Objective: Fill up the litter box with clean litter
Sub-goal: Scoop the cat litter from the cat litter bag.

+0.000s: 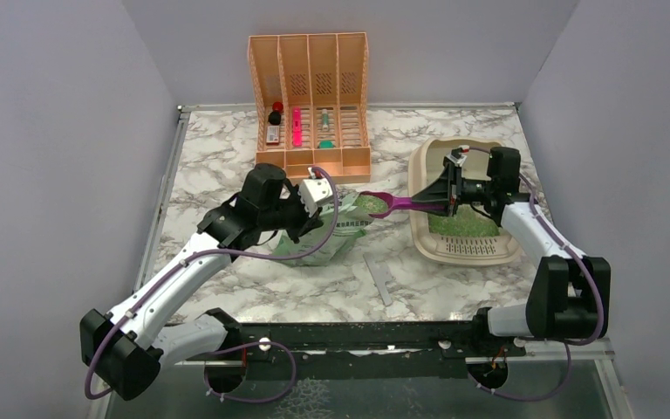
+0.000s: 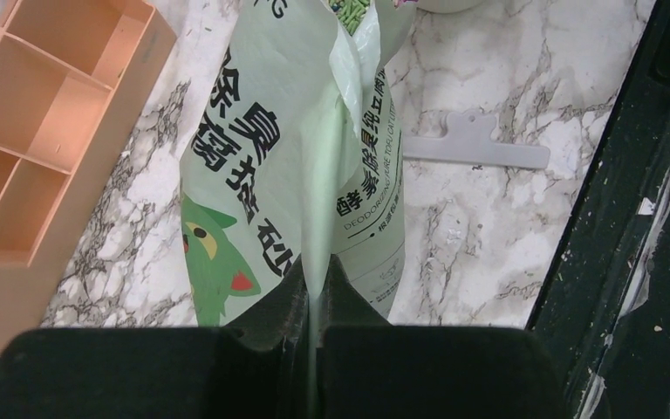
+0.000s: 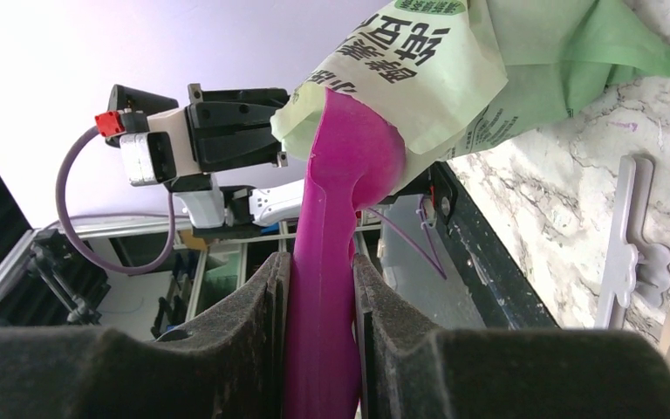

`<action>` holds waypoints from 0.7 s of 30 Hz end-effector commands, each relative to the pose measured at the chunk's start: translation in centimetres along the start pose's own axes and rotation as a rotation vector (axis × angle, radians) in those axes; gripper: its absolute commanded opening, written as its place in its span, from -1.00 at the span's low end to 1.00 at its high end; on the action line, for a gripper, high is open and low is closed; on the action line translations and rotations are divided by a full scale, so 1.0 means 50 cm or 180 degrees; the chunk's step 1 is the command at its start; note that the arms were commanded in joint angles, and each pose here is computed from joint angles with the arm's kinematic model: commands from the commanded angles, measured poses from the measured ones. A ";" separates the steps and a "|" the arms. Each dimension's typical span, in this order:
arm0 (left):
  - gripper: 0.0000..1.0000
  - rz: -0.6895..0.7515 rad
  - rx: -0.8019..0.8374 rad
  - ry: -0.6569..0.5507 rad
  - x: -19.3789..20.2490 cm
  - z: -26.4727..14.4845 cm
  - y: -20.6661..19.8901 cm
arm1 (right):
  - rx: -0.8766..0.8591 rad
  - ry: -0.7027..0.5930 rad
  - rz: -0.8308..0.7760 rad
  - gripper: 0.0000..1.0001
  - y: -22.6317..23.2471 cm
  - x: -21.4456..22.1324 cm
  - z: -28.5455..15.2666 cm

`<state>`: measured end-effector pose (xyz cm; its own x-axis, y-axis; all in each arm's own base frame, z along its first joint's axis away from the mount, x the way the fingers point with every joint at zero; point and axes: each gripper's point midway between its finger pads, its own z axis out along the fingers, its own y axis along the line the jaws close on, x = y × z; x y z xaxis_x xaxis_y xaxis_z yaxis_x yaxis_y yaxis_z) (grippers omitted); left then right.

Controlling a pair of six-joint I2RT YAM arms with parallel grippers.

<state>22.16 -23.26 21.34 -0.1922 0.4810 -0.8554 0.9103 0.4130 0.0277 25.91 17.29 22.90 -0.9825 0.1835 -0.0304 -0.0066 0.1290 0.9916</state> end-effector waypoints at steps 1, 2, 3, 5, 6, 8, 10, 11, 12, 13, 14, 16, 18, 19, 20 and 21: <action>-1.00 0.0249 0.0226 -0.0564 -0.082 -0.013 -0.028 | -0.0021 -0.0057 -0.0128 -0.99 0.016 0.004 -0.003; -1.00 0.0240 0.0220 -0.0562 -0.086 -0.016 -0.028 | -0.0014 -0.0070 -0.0095 -0.99 0.013 0.007 -0.004; -1.00 0.0237 0.0209 -0.0580 -0.092 -0.024 -0.029 | -0.0017 -0.0078 -0.0102 -0.99 0.012 0.011 -0.005; -1.00 0.0237 0.0153 -0.0610 -0.095 -0.034 -0.028 | -0.0039 -0.0071 -0.0139 -0.99 0.014 0.020 -0.006; -1.00 0.0234 0.0122 -0.0606 -0.092 -0.036 -0.027 | -0.0049 -0.0054 -0.0135 -0.99 0.014 0.026 -0.007; -1.00 0.0209 0.0089 -0.0566 -0.083 -0.035 -0.024 | -0.0062 -0.0046 -0.0151 -0.99 0.017 0.034 -0.009; -1.00 0.0189 0.0096 -0.0528 -0.079 -0.031 -0.023 | -0.0052 -0.0077 -0.0166 -0.99 0.020 0.041 -0.011; -1.00 0.0172 0.0096 -0.0502 -0.078 -0.028 -0.021 | -0.0049 -0.0098 -0.0161 -0.99 0.021 0.043 -0.012; -1.00 0.0149 0.0083 -0.0470 -0.076 -0.026 -0.018 | -0.0054 -0.0114 -0.0181 -0.99 0.023 0.044 -0.012; -1.00 0.0140 0.0057 -0.0454 -0.077 -0.026 -0.015 | -0.0054 -0.0129 -0.0160 -0.99 0.025 0.046 -0.014; -1.00 0.0130 0.0036 -0.0449 -0.078 -0.027 -0.012 | -0.0049 -0.0159 -0.0162 -0.99 0.029 0.046 -0.015; -1.00 0.0122 -0.0071 -0.0420 -0.074 -0.028 -0.001 | -0.0035 -0.0216 -0.0169 -0.99 0.033 0.044 -0.017; -1.00 0.0128 -0.0134 -0.0379 -0.068 -0.027 0.007 | -0.0033 -0.0252 -0.0184 -0.99 0.039 0.042 -0.020; -1.00 0.0128 -0.0154 -0.0362 -0.065 -0.026 0.009 | -0.0027 -0.0274 -0.0201 -0.99 0.042 0.039 -0.020; -1.00 0.0122 -0.0167 -0.0349 -0.064 -0.025 0.011 | -0.0019 -0.0295 -0.0208 -0.99 0.044 0.036 -0.021; -1.00 0.0112 -0.0194 -0.0340 -0.065 -0.025 0.015 | -0.0013 -0.0308 -0.0207 -0.99 0.046 0.034 -0.021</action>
<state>21.65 -22.72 21.45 -0.1890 0.4744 -0.8598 0.9052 0.4236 0.0348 23.71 17.06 24.25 -0.9663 0.2456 -0.0774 -0.0445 0.1366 0.9896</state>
